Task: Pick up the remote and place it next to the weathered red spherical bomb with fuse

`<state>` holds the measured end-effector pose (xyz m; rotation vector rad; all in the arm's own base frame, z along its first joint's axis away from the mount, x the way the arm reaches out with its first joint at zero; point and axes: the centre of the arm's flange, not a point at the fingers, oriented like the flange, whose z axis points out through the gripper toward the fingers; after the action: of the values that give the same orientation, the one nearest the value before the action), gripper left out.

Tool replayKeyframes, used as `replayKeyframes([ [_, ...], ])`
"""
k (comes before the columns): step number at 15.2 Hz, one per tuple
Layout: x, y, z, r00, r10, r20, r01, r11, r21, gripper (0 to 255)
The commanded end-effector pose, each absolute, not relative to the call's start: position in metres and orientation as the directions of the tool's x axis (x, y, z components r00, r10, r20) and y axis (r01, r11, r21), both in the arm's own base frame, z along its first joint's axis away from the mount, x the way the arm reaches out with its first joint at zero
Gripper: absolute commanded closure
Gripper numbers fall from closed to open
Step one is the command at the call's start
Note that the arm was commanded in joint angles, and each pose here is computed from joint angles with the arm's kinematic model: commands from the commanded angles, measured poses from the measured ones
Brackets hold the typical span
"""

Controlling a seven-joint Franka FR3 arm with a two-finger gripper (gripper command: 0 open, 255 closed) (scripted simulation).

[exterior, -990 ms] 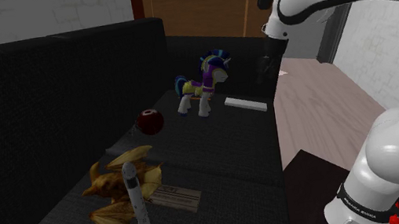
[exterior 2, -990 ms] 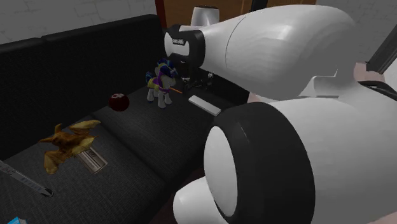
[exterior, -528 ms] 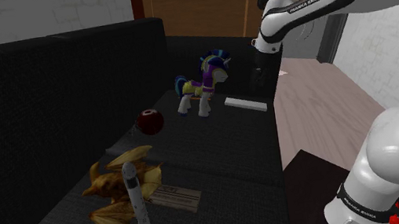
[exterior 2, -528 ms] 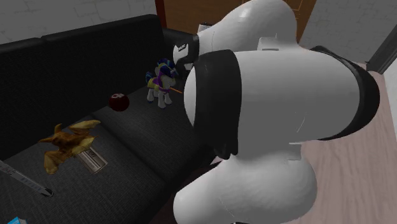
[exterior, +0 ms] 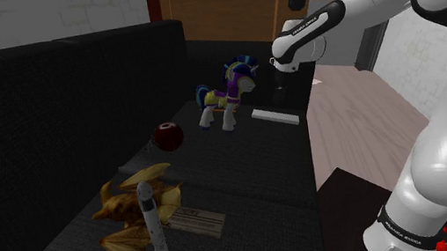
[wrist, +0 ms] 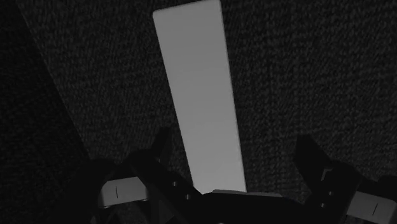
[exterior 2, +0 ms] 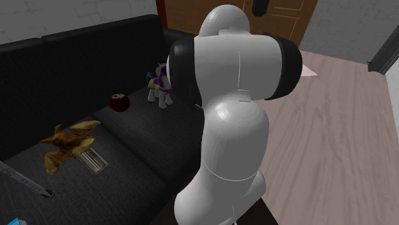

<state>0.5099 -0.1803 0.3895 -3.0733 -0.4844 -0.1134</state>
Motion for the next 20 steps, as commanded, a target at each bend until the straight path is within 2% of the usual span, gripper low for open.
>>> replayKeyframes([
  [1,0.529,-0.189,0.368,0.937,0.341,0.072,0.342,-0.939,-0.009,0],
  [9,0.534,-0.189,0.326,0.936,0.345,0.071,0.346,-0.938,-0.008,0],
  [17,0.534,-0.189,0.326,0.936,0.345,0.071,0.346,-0.938,-0.008,0],
  [18,0.534,-0.189,0.326,0.936,0.345,0.071,0.346,-0.938,-0.008,255],
  [20,0.534,-0.188,0.326,0.936,0.345,0.071,0.346,-0.938,-0.008,255],
])
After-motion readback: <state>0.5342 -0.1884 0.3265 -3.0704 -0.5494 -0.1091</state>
